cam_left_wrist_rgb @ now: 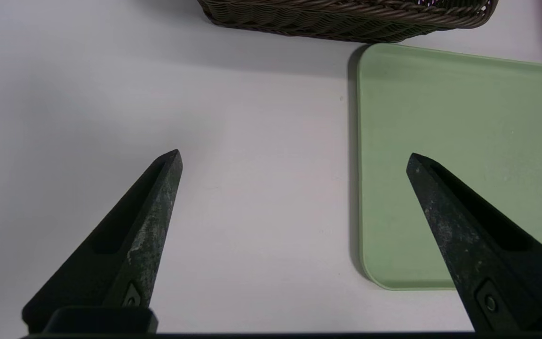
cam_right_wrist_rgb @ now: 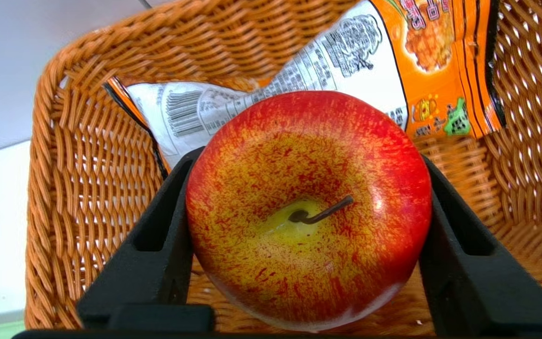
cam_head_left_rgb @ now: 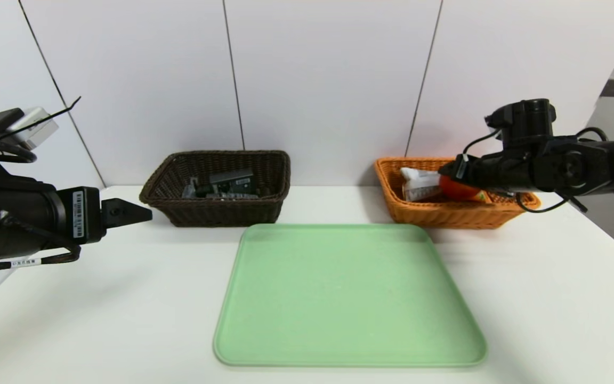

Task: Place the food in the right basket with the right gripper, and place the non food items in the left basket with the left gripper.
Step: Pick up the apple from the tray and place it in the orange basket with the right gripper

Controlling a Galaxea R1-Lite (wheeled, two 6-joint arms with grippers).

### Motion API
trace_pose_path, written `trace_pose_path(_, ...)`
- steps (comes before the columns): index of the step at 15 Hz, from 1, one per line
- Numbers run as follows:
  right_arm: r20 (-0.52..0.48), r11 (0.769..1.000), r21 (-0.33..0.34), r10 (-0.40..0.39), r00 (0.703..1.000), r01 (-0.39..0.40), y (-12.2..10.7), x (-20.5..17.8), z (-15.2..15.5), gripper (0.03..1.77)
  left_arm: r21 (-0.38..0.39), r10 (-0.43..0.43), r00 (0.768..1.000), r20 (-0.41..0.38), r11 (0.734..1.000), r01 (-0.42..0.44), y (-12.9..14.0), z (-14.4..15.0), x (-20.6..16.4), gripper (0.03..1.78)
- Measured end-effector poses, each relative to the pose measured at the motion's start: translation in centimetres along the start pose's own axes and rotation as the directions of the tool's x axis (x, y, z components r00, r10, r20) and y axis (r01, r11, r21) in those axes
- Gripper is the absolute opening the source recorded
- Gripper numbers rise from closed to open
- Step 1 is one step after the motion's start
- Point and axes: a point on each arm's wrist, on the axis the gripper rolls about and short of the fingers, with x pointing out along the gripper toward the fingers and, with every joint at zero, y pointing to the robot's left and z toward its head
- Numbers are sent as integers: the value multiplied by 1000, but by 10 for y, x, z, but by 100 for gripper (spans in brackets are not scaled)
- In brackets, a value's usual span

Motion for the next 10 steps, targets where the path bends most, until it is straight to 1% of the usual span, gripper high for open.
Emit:
trace_pose_path(2,31,1000,6,8,999,-8,0,1,2,142,0,3,1000,-1,1000,-3,0,-1,0,169)
trace_pose_path(7,36,1000,5,6,999,-6,0,-2,3,155,-4,8,1000,10,1000,-8,1,0,-1,169)
trace_pose_path(8,42,1000,5,7,999,-7,0,-5,5,157,-6,9,1000,22,1000,-9,1,2,-3,169)
trace_pose_path(10,77,1000,3,21,997,-21,2,-23,15,160,-17,-11,996,94,1000,12,-1,13,-15,169)
